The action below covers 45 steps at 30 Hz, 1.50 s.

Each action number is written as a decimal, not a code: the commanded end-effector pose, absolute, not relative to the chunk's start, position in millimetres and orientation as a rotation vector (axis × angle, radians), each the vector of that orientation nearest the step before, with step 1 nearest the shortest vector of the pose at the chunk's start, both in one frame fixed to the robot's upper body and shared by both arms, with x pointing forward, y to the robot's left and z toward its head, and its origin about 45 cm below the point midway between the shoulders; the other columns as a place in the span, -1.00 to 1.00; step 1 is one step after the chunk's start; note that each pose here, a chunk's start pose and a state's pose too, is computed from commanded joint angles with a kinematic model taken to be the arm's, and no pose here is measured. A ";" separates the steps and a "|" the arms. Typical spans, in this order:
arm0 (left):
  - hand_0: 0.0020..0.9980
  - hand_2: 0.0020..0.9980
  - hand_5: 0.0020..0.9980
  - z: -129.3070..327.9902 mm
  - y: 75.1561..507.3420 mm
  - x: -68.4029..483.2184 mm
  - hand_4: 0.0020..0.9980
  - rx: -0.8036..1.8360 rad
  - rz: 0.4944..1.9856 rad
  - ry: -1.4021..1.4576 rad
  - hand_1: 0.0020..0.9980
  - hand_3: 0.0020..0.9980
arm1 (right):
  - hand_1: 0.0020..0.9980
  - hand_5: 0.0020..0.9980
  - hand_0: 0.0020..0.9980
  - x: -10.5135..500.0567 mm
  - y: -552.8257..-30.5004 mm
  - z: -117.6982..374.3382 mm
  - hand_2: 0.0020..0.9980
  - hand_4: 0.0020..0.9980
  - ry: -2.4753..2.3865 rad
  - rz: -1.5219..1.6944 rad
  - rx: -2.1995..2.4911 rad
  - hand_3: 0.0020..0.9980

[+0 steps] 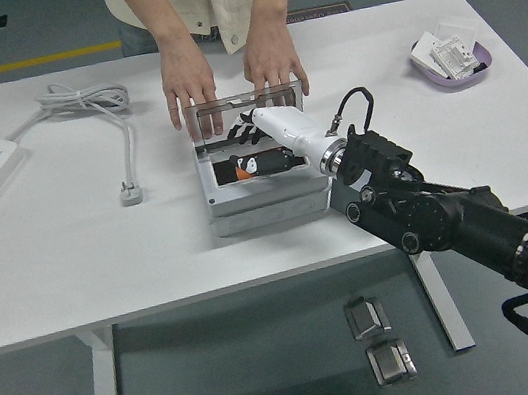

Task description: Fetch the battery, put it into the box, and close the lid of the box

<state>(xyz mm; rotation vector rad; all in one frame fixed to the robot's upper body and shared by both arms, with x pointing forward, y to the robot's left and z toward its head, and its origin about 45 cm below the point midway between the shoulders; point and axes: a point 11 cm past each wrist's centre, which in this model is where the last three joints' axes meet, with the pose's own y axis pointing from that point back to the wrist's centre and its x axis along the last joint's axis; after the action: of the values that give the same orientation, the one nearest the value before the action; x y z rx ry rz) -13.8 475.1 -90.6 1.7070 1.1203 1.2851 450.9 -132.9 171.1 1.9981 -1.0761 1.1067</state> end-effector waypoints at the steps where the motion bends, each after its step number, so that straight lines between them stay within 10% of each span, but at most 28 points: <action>1: 0.25 0.09 -0.78 -90.6 475.2 -14.0 0.37 1.708 1.285 1.120 0.27 0.26 | 0.09 -0.18 0.33 450.6 -132.1 171.4 0.24 0.47 -1.075 1.108 2.000 0.37; 45: 0.25 0.10 -0.78 -93.2 469.2 -22.7 0.39 1.700 1.287 1.151 0.27 0.27 | 0.01 -0.01 0.26 463.9 -154.8 265.3 0.23 0.61 -1.133 0.961 2.197 0.41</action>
<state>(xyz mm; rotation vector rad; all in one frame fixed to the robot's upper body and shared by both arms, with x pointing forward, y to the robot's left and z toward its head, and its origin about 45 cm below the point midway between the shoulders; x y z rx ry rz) -22.7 469.2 -93.2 1.7001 1.1513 1.2868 463.9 -154.8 265.3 2.1974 -1.1329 0.9607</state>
